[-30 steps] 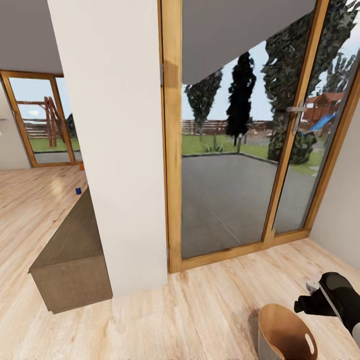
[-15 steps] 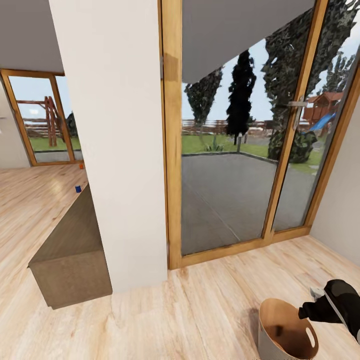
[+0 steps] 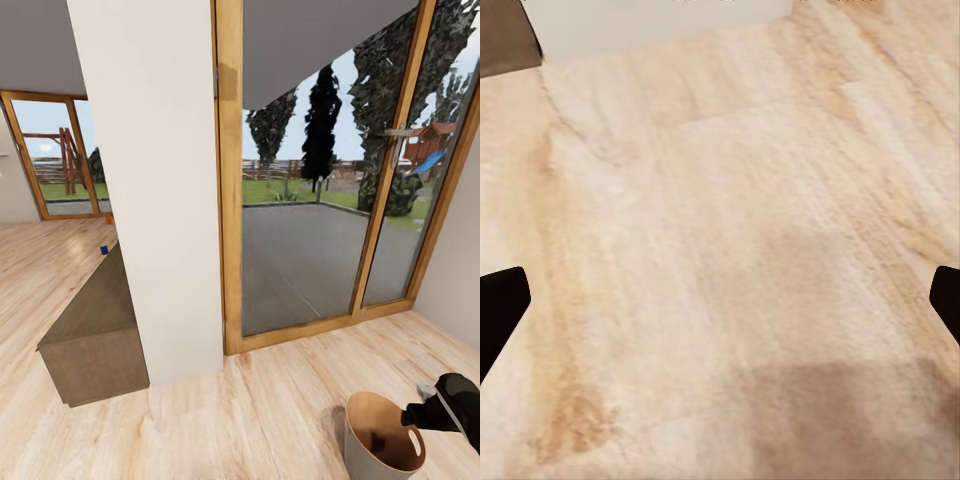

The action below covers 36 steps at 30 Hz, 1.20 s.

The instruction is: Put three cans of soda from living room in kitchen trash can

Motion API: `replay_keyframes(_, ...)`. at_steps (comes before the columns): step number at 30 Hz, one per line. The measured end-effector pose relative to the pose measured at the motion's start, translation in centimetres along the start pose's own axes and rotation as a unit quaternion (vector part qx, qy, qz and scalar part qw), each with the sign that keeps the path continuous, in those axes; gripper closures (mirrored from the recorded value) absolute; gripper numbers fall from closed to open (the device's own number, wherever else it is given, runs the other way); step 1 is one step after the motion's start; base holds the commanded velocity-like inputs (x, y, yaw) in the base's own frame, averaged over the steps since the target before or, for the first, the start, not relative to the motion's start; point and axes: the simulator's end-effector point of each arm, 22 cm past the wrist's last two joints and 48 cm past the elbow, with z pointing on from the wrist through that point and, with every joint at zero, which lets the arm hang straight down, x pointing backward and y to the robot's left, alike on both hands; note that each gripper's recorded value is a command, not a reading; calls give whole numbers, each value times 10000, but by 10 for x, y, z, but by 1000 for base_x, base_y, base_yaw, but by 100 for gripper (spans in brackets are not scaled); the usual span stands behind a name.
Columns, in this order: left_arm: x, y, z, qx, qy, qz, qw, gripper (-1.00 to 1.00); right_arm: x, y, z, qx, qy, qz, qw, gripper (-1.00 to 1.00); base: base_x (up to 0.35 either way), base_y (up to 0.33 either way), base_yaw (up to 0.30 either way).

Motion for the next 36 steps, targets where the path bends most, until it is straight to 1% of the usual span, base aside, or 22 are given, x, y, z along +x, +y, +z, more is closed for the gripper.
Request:
replay_keyframes(8,0,0,0,4,0,18,10000,-100,0,-1,0,10,4,-4,10000,-100,147,-64,0)
replay_keyframes(22,0,0,0,-4,0,1,10000,-100,1,-3,0,19,13,1,10000,-100,19,-11,0)
replay_keyframes(31,19,0,8,-6,4,4,10000,-100,12,-12,15,81,1,45,10000,-100,0,0,0)
replay_keyframes(36,30,0,12,-4,28,5,10000,-100,18,-13,25,96,20,43,9999,-100,0,0,0)
